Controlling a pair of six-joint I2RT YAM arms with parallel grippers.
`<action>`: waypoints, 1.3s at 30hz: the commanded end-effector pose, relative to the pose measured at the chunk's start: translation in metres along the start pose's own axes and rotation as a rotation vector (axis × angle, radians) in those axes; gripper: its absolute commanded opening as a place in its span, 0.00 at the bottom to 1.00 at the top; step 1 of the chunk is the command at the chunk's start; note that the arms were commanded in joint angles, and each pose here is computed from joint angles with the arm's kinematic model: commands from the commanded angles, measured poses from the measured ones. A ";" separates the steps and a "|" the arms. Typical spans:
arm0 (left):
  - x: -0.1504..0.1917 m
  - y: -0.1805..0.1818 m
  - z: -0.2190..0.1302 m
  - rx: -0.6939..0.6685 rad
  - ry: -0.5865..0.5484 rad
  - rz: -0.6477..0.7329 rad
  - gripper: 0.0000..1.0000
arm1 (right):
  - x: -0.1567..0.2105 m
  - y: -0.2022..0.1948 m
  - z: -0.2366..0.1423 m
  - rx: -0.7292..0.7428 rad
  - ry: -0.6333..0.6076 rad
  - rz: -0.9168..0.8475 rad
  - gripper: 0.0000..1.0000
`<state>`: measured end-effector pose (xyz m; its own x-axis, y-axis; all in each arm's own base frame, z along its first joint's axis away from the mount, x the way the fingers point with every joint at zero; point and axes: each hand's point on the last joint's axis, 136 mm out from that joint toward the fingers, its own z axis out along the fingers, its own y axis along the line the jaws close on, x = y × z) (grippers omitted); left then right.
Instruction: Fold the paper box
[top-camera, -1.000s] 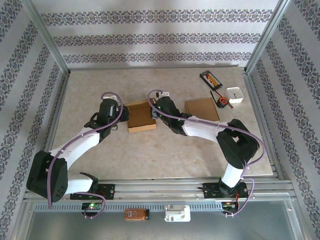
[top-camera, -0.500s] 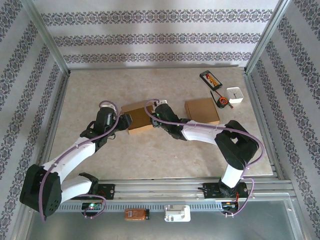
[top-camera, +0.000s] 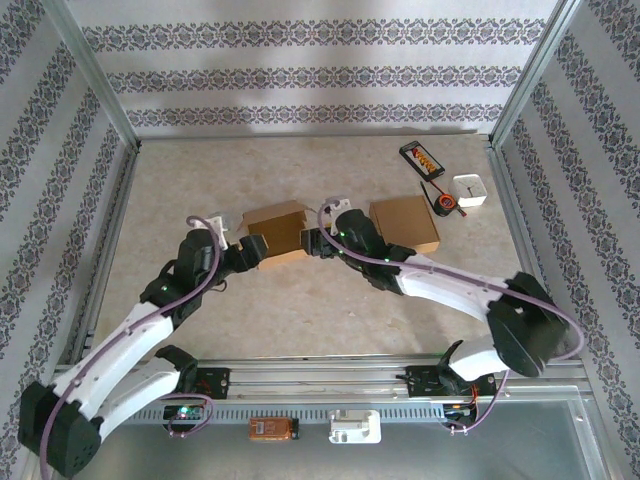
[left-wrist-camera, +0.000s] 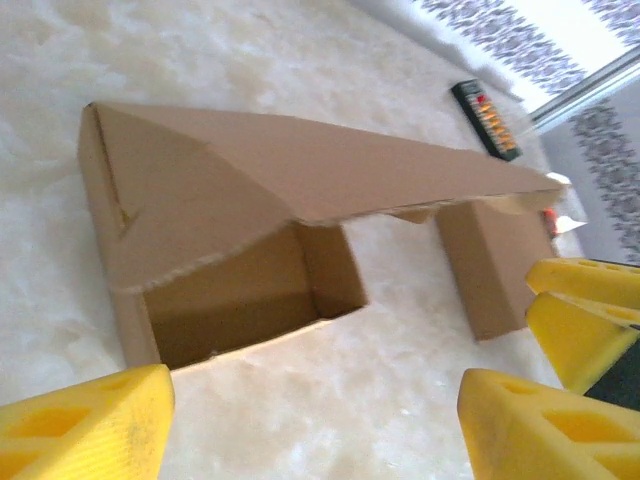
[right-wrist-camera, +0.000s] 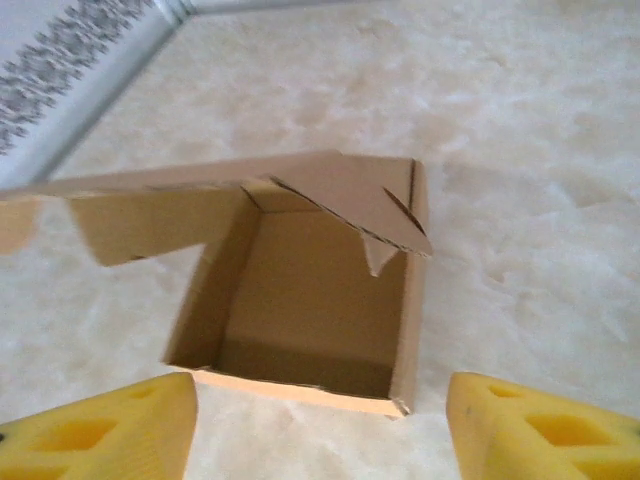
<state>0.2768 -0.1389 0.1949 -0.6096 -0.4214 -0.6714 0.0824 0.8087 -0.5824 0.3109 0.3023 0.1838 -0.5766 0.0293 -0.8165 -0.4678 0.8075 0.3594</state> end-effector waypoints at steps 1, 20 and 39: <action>-0.002 -0.006 -0.017 0.050 -0.066 -0.075 0.75 | -0.010 0.022 -0.026 -0.098 -0.028 -0.042 0.71; -0.083 -0.004 -0.017 -0.166 -0.271 -0.167 0.77 | -0.100 0.000 -0.028 0.014 0.077 0.046 0.98; -0.078 0.006 0.043 -0.065 -0.053 -0.239 0.69 | -0.047 -0.004 0.059 -0.207 0.427 0.292 0.59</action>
<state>0.3514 -0.0946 0.2032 -0.5187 -0.6412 -0.5655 -0.2291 0.7415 -0.6306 0.3872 0.3228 0.1907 -0.8934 -0.0182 -0.4488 -0.3295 0.7055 0.6275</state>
